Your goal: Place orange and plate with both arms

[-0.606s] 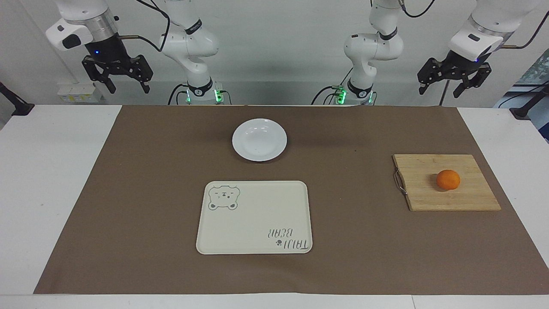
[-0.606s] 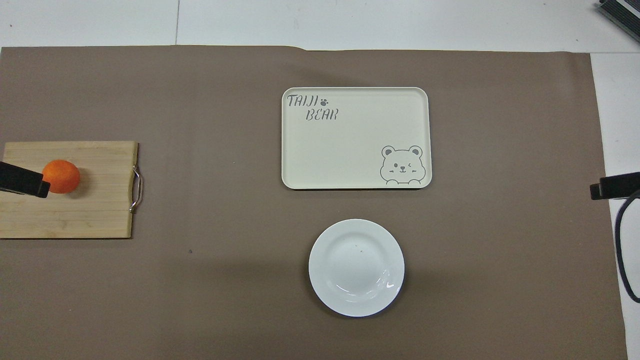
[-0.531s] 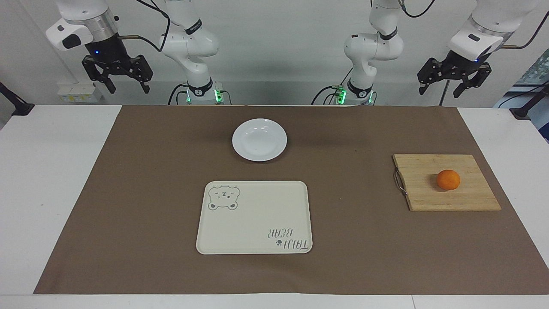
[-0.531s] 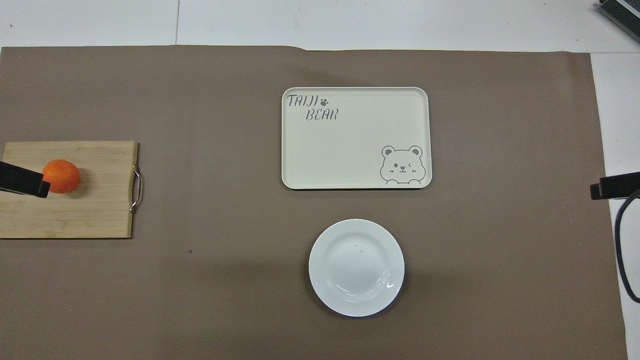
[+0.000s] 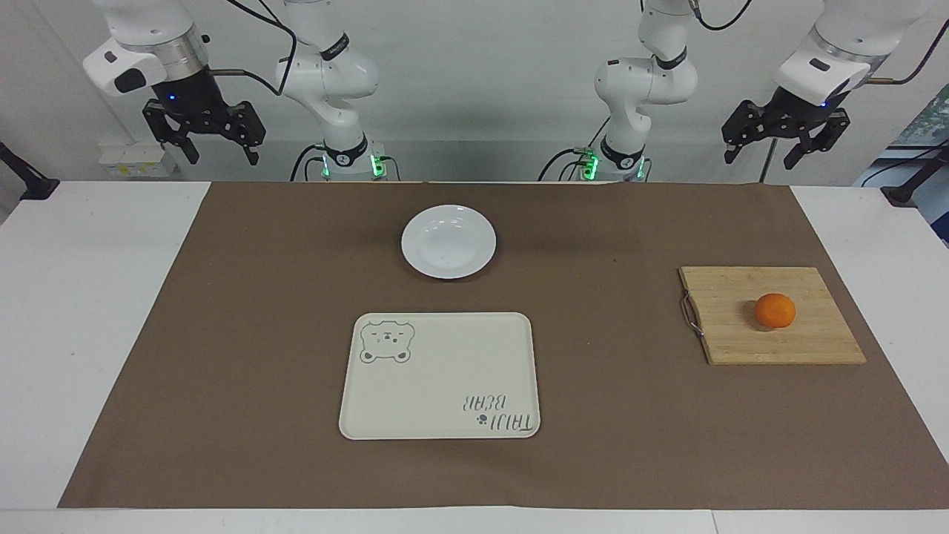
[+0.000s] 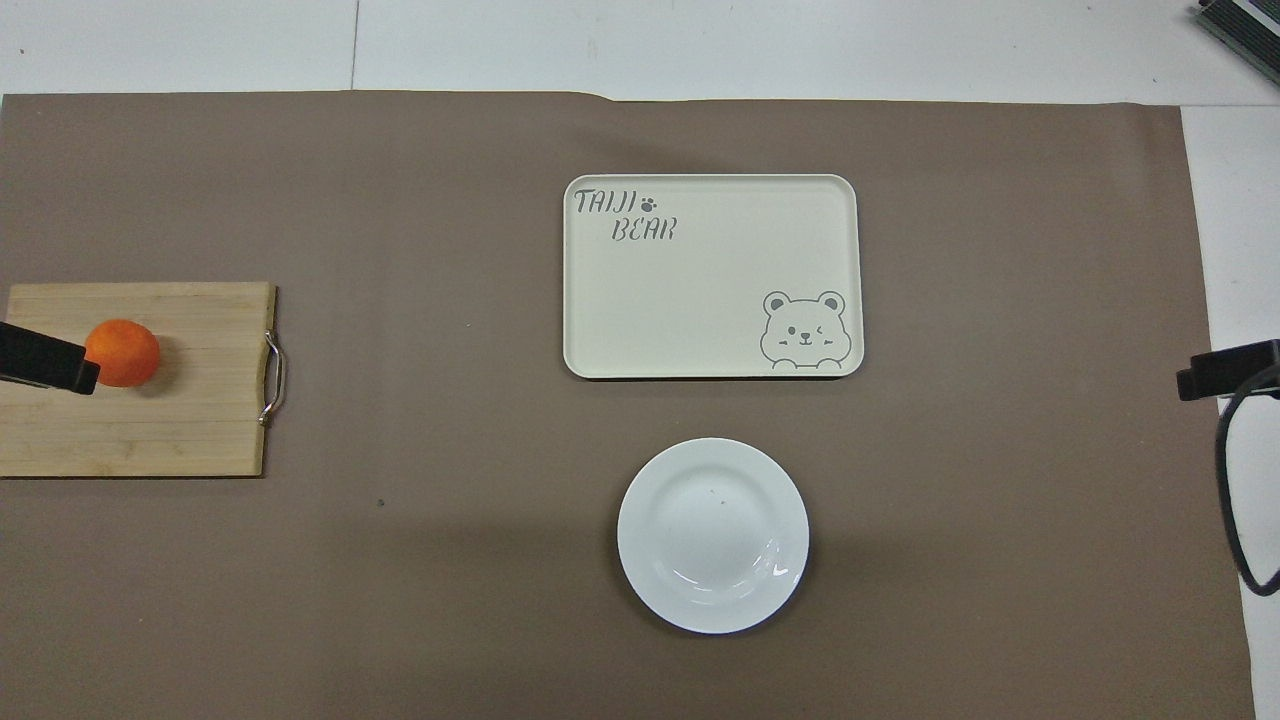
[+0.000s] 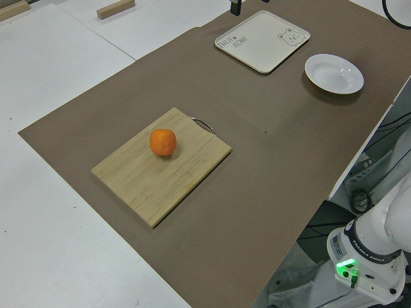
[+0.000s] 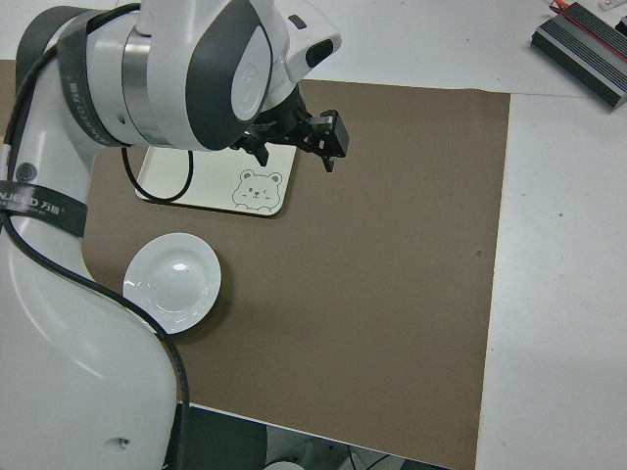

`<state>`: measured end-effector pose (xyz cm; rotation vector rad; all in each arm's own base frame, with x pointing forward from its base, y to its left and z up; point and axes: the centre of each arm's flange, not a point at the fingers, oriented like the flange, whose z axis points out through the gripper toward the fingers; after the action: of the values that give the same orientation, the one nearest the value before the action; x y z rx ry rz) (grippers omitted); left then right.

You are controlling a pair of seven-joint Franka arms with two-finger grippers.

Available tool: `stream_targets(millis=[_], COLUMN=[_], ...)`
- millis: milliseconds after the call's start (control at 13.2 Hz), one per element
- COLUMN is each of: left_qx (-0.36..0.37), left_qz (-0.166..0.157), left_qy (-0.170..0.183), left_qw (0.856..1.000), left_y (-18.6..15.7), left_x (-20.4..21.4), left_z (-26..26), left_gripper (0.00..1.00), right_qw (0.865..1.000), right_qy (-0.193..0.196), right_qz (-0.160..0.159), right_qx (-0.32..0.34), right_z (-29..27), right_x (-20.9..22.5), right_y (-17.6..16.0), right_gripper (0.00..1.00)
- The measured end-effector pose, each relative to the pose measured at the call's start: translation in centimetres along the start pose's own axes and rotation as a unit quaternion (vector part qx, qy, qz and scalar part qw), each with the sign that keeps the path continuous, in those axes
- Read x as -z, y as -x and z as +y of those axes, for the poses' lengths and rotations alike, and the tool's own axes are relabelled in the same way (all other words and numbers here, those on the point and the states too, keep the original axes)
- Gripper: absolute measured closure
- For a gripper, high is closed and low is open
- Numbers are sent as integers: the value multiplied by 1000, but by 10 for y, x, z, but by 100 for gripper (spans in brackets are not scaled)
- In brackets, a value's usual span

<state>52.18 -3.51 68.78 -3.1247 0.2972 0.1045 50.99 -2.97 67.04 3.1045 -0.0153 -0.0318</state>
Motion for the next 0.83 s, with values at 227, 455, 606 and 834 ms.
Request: stream_targets(millis=[227, 455, 606, 834], left_qx=[1, 1, 1, 1], left_qz=[3, 3, 3, 3], left_qy=[4, 13, 14, 14], left_qw=[1000, 1000, 1000, 1000], left_y=[0, 0, 0, 0], left_x=[-1, -4, -5, -5], left_z=[-10, -18, -19, -19], left_gripper=[0, 0, 0, 0], right_qw=[1000, 1000, 1000, 1000], right_qy=[0, 0, -1, -1], right_qz=[7, 5, 6, 9], right_qx=[-1, 0, 1, 2], right_z=[3, 2, 1, 0], right_x=[4, 3, 1, 2], right_y=[0, 2, 5, 6], right_gripper=[0, 0, 0, 0])
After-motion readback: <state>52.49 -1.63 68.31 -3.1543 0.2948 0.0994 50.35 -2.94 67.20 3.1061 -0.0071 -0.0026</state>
